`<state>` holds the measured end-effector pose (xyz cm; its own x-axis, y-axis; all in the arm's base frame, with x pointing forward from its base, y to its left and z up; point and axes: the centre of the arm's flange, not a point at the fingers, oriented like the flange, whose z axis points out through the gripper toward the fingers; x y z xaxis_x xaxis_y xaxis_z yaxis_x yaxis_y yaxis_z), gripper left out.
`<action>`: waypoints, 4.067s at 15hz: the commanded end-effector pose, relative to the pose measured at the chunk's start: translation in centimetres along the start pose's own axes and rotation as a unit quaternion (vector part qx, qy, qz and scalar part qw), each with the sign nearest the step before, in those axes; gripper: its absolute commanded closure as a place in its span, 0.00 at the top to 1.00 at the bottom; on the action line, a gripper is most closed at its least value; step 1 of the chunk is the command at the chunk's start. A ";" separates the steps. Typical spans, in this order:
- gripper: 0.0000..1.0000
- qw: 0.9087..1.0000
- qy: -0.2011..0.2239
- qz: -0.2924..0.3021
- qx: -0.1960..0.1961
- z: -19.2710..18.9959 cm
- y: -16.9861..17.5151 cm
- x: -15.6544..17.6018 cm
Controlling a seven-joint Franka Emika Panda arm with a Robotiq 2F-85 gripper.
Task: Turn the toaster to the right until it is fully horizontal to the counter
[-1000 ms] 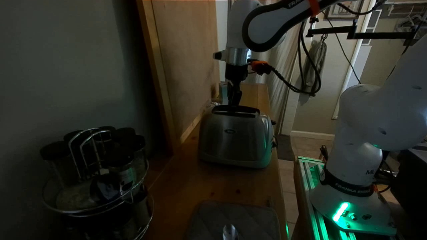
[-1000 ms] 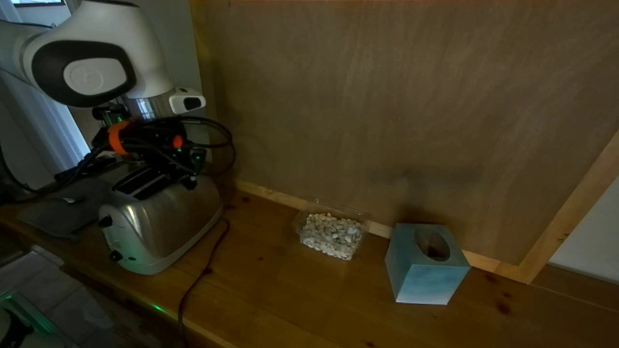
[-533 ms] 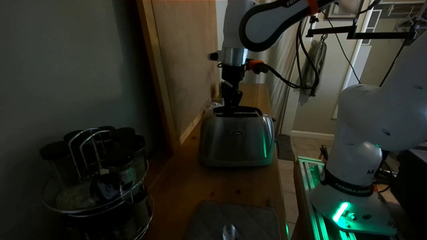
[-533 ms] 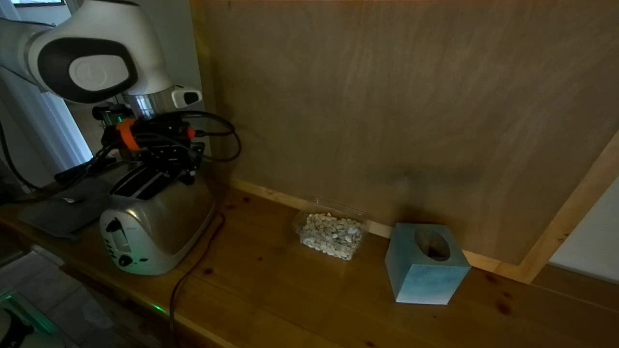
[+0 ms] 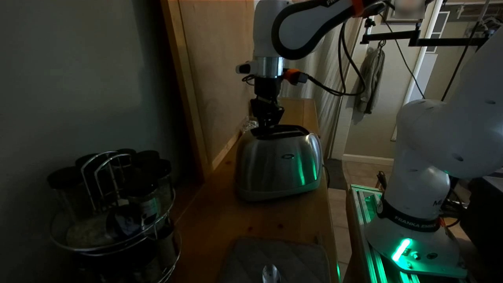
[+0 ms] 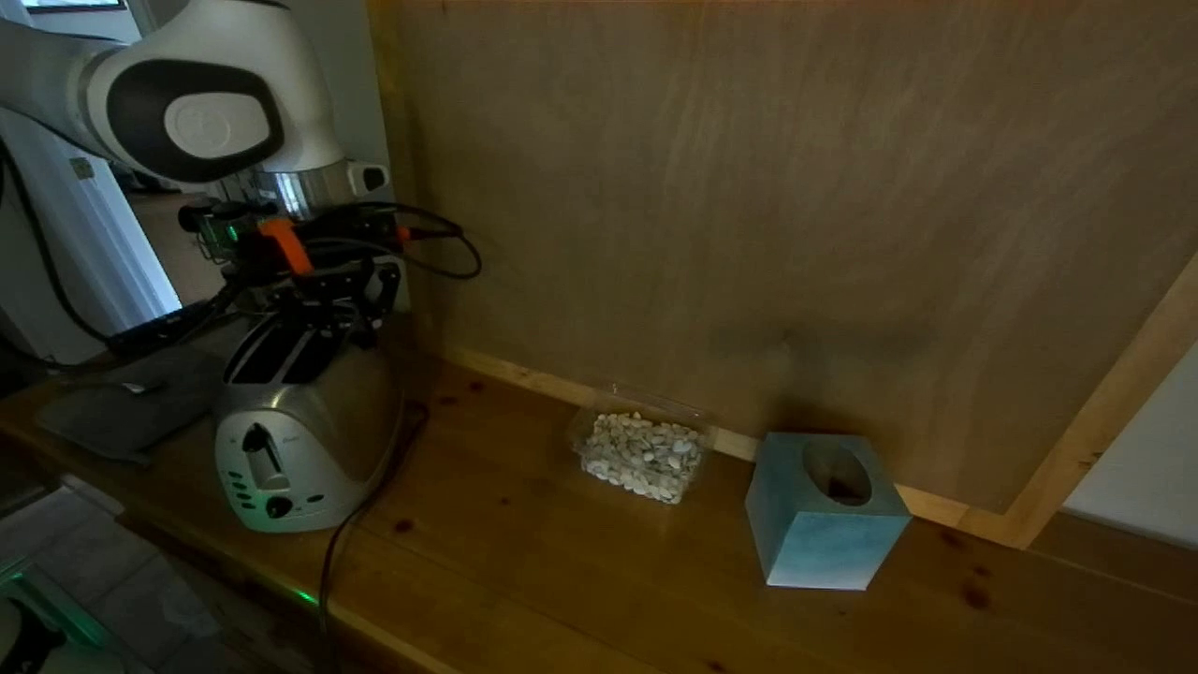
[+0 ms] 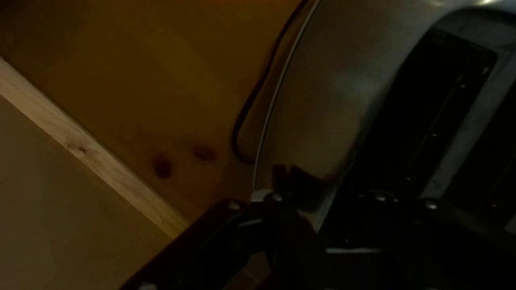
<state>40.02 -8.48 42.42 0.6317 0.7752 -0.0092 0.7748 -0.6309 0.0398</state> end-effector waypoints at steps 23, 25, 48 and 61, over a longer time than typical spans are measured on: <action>1.00 0.994 0.007 0.110 0.012 -2.5 -1.0 -3.5; 1.00 0.993 0.009 0.112 0.017 -1.8 -0.9 -3.8; 0.08 0.997 0.004 0.069 0.023 0.6 -0.3 -3.8; 0.08 0.991 -0.033 -0.124 0.024 -1.1 -0.2 0.7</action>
<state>38.94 -8.87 42.73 0.5493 0.8337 -0.0573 0.8353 -0.5497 0.0093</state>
